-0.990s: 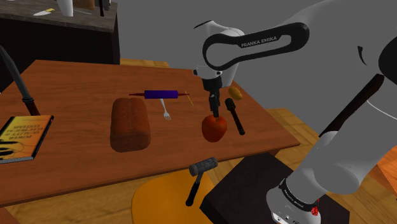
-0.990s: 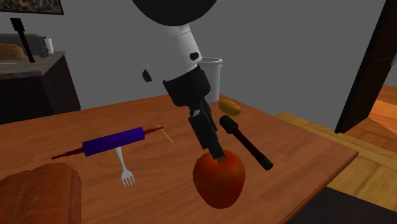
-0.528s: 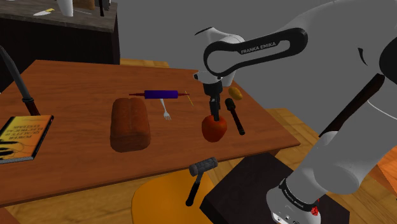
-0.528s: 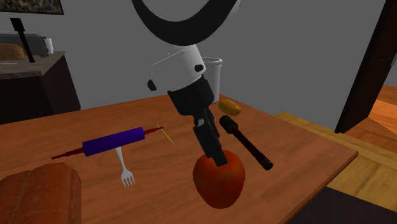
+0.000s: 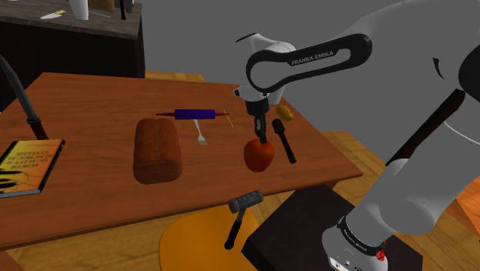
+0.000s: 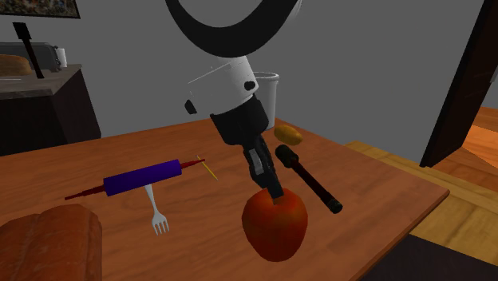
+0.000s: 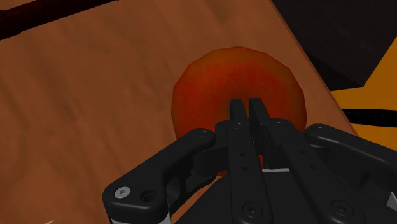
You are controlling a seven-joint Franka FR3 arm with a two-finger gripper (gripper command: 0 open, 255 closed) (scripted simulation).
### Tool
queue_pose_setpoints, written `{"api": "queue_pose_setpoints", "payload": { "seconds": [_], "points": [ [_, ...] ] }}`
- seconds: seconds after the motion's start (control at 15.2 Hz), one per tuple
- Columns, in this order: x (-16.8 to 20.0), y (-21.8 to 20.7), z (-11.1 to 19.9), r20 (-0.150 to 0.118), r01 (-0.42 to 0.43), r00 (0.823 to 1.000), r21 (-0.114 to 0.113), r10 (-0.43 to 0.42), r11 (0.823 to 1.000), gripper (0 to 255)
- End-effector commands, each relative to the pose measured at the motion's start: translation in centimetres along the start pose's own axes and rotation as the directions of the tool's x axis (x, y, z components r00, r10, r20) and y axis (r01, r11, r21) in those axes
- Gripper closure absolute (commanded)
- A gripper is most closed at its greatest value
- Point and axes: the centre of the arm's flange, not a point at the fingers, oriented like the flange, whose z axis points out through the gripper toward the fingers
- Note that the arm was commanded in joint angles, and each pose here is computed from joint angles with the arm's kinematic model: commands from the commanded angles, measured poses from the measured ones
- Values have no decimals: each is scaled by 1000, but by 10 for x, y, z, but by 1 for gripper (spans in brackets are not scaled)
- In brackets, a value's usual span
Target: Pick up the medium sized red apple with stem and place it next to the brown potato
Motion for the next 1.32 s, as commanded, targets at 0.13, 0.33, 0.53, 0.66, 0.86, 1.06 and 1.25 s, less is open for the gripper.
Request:
{"api": "queue_pose_setpoints", "payload": {
  "seconds": [0.13,0.33,0.53,0.66,0.86,1.06,1.25],
  "points": [
    [0,0,0,0,0,1000,0,0,1000,255],
    [-2,0,-5,0,0,1000,0,0,1000,255],
    [-9,-1,-19,0,0,1000,0,0,1000,255],
    [-13,-1,-29,0,0,1000,0,0,1000,255],
    [-20,-1,-43,0,0,1000,0,0,1000,255],
    [-26,-2,-58,0,0,1000,0,0,1000,255],
    [-33,-2,-72,0,0,1000,0,0,1000,255]
  ]
}}
